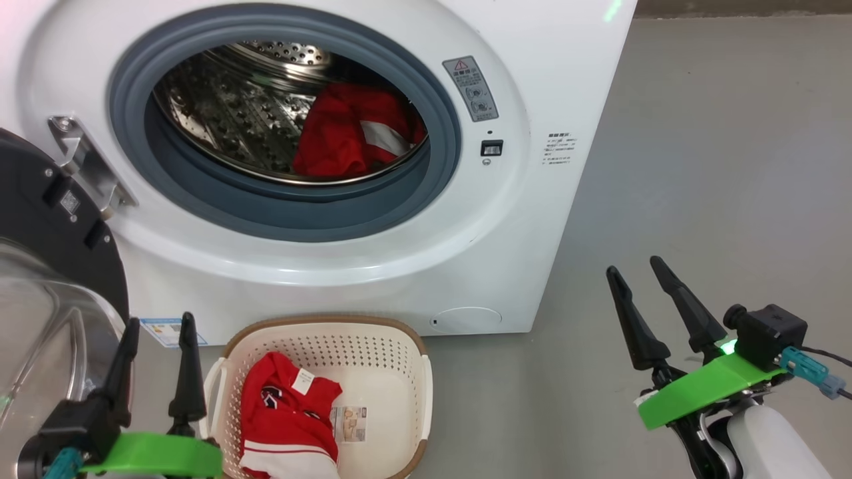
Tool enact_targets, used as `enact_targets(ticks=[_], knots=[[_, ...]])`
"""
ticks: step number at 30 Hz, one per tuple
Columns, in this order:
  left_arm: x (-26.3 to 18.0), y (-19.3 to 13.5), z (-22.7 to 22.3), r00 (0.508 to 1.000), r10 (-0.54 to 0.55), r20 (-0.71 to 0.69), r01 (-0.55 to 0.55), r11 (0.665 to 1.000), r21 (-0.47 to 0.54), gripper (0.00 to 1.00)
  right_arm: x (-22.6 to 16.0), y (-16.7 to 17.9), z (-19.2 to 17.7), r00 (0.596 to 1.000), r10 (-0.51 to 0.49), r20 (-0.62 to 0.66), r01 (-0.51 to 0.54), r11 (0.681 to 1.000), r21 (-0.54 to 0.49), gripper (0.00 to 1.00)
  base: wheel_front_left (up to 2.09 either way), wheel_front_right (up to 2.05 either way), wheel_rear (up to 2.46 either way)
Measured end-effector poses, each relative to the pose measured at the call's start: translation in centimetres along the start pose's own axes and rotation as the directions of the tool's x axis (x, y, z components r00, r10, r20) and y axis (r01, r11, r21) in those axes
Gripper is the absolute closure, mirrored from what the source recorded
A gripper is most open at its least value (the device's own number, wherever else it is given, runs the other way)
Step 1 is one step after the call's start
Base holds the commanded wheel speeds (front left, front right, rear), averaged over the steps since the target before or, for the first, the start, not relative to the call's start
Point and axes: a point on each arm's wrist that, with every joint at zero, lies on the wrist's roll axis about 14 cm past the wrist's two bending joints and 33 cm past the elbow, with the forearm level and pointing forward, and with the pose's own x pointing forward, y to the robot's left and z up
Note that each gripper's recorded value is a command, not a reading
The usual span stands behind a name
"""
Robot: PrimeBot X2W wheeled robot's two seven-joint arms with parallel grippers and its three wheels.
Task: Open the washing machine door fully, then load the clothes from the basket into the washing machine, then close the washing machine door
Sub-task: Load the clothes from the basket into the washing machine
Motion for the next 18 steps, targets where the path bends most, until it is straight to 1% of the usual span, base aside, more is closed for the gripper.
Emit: enact_targets(ticks=[12, 18], knots=[[-1.6, -0.1, 0.1, 1.000, 0.010, 0.000, -0.010, 1.000, -0.004, 0.00, -0.4, -0.6, 0.1, 1.000, -0.017, 0.000, 0.017, 1.000, -0.003, 0.00, 0.00, 0.00, 0.00], [-1.7, -0.3, 0.4, 1.000, 0.010, 0.012, -0.010, 1.000, -0.022, 0.00, -0.4, -0.6, 0.4, 1.000, -0.015, 0.006, 0.015, 1.000, -0.008, 0.00, 0.00, 0.00, 0.00]])
